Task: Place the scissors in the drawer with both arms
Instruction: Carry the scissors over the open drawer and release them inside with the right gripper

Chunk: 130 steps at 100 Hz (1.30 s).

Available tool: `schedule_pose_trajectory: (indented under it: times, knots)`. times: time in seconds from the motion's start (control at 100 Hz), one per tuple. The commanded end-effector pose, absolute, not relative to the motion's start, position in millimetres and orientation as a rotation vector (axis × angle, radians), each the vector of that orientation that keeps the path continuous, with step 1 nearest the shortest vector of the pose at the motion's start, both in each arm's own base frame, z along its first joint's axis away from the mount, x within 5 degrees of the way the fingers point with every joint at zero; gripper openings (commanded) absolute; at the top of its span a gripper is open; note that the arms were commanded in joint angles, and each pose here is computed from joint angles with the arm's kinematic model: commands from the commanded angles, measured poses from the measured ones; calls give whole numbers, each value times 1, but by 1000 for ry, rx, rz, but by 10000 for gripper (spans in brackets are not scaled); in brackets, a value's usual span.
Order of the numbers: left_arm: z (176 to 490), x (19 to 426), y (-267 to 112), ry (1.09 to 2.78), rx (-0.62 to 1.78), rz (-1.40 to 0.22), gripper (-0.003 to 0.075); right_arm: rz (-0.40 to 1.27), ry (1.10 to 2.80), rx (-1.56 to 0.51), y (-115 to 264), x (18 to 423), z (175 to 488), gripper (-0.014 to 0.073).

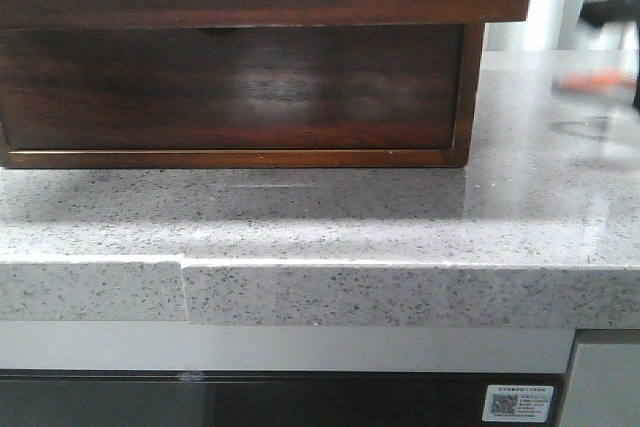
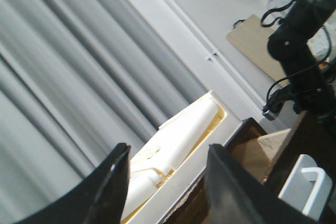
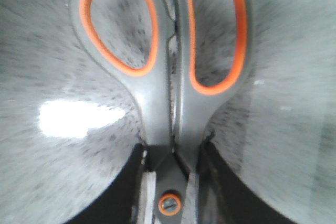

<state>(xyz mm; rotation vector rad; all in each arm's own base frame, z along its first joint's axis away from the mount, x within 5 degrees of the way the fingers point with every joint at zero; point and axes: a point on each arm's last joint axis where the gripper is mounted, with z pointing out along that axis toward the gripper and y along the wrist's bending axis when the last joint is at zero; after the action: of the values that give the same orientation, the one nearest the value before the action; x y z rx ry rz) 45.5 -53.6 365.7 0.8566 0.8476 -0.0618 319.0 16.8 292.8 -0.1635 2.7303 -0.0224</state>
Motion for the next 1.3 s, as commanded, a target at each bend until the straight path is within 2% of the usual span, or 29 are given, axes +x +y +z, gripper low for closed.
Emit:
schedule_pose_trajectory:
  times: [0.0, 0.25, 0.38, 0.67, 0.77, 0.89, 1.08, 1.29]
  knots:
    - [376, 38, -42, 891, 734, -143, 281, -46, 2542, -188, 15, 303, 343, -73]
    - [371, 29, -21, 982, 627, -120, 248, 0, 2174, -294, 28, 252, 425, -73]
    - [371, 29, -21, 1009, 599, -161, 248, 14, 2002, -476, 51, 226, 458, -73]
    - [370, 29, -20, 1013, 598, -161, 246, 77, 1632, -885, 117, 191, 497, -73]
    - [370, 29, -20, 1013, 598, -161, 242, 67, 1495, -1023, 139, 183, 499, -73]
    - [370, 29, -20, 1013, 598, -161, 242, 69, 1406, -1145, 168, 185, 491, -73]
    - [370, 29, -20, 1013, 598, -161, 242, 22, 1412, -1296, 209, 207, 459, -73]
    - [370, 29, -20, 1013, 598, -161, 242, -26, 1448, -1391, 238, 230, 426, -73]
